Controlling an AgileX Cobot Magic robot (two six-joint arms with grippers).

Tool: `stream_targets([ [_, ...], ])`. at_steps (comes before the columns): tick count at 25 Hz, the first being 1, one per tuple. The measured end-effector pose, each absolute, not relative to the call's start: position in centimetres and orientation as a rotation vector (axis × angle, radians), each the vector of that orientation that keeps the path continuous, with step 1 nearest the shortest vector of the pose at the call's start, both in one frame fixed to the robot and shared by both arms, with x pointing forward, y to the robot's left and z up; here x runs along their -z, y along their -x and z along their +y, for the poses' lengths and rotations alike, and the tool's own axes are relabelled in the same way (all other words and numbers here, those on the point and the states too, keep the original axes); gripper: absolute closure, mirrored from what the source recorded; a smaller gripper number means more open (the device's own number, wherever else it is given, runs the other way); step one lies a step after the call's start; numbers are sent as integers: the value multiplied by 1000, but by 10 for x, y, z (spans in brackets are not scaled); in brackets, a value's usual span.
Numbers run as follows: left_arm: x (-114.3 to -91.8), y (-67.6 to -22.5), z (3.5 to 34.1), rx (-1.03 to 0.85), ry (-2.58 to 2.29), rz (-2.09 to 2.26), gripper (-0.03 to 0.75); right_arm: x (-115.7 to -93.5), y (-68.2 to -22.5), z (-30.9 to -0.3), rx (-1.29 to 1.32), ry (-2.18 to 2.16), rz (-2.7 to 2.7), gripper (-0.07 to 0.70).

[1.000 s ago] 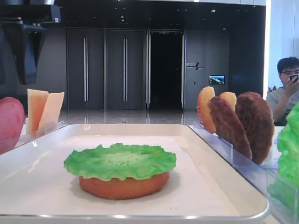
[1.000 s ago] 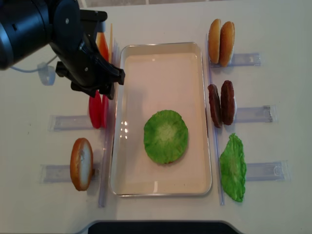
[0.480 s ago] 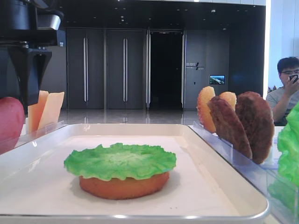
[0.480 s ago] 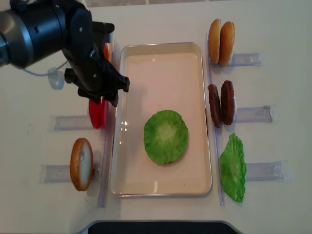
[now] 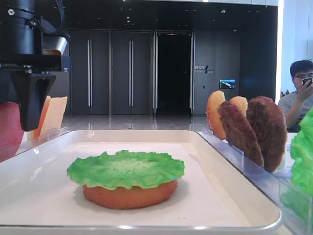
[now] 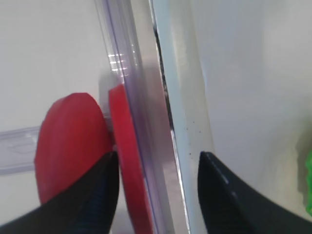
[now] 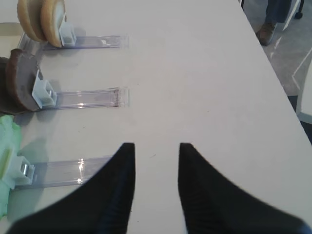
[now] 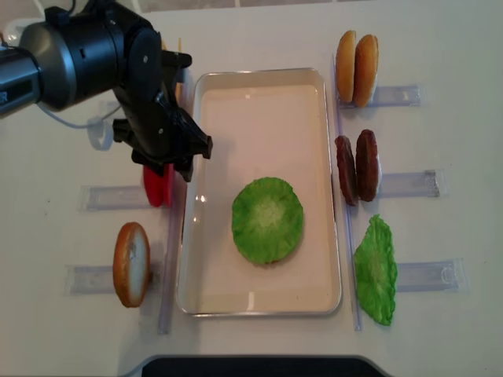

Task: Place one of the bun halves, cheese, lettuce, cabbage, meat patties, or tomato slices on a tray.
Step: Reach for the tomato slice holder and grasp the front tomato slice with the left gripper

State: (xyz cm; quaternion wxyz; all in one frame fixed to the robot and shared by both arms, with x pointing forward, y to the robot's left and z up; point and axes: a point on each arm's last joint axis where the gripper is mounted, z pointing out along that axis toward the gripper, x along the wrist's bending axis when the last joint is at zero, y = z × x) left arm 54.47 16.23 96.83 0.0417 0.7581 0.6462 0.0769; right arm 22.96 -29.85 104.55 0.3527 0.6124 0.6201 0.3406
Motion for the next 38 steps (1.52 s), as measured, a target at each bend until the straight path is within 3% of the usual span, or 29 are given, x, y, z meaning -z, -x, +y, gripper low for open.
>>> stream_targets([
  [12, -966, -545, 162, -239, -2328, 1978, 330, -1045, -230, -298, -881, -1584, 1604, 388],
  [25, -967, -545, 165, -265, -2362, 1978, 664, -1045, -230, -298, -881, -1584, 1604, 388],
  [38, -967, -544, 165, -253, -2374, 1972, 668, -1045, -230, -298, -881, -1584, 1604, 388],
])
